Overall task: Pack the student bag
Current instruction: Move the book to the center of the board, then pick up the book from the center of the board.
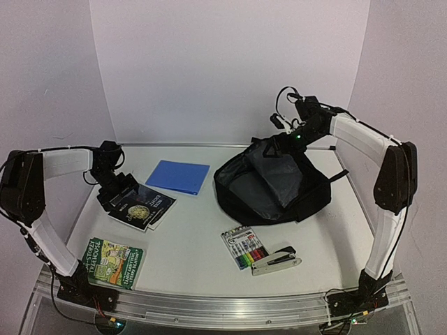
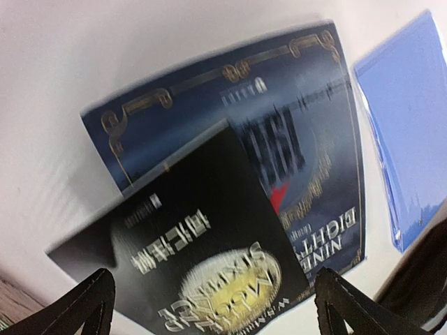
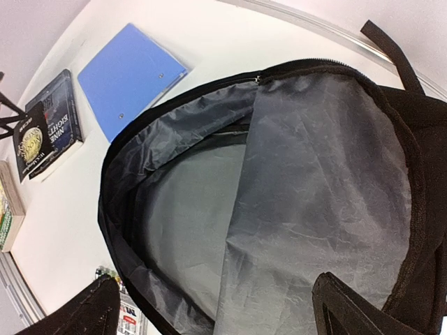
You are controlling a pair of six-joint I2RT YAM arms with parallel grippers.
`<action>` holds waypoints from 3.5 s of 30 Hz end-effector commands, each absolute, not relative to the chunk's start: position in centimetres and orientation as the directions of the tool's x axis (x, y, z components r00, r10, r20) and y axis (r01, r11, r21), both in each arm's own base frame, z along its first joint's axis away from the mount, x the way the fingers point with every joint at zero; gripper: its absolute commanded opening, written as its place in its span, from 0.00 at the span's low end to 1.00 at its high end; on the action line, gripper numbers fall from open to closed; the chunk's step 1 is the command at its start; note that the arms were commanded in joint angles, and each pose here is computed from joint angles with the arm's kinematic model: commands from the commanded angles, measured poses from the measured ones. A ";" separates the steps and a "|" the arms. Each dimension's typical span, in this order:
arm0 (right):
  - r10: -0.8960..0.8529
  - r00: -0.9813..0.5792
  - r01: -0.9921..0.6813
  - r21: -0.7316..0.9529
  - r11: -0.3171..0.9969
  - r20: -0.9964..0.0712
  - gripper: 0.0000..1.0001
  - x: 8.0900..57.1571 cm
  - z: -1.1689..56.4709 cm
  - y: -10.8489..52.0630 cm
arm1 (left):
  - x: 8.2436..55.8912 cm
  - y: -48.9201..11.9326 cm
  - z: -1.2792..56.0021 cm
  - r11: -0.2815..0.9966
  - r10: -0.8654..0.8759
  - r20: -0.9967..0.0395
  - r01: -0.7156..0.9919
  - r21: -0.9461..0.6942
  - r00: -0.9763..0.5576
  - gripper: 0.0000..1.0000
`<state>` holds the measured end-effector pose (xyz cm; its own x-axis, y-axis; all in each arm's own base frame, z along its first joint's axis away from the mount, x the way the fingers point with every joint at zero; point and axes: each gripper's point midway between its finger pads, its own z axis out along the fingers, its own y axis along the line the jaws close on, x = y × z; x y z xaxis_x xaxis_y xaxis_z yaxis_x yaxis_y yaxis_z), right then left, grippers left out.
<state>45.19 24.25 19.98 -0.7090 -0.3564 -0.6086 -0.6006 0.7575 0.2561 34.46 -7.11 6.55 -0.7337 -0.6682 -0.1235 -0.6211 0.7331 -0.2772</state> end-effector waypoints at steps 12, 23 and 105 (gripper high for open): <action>-0.364 -0.678 -0.633 0.256 0.730 -0.638 0.95 45.0 22.3 25.1 | 39.2 -5.4 4.7 0.865 -0.489 -0.141 -0.457 -0.209 -0.861 0.93; -0.371 -0.673 -0.639 0.250 0.728 -0.640 0.93 45.0 22.4 25.1 | 33.9 -15.0 3.1 0.964 -0.212 -0.037 -0.203 -0.170 -0.977 0.75; -0.369 -0.715 -0.693 0.529 0.490 -0.594 0.57 38.8 0.6 56.1 | 39.5 -14.7 3.2 0.674 -0.520 -0.005 -0.406 -0.617 -0.854 0.42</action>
<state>41.99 56.84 3.54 -0.6346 -0.2934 -0.7150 -0.7448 0.4790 0.4645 39.00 -13.79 2.34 -0.8575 -0.5145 -0.0057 -0.4265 0.7170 -0.5513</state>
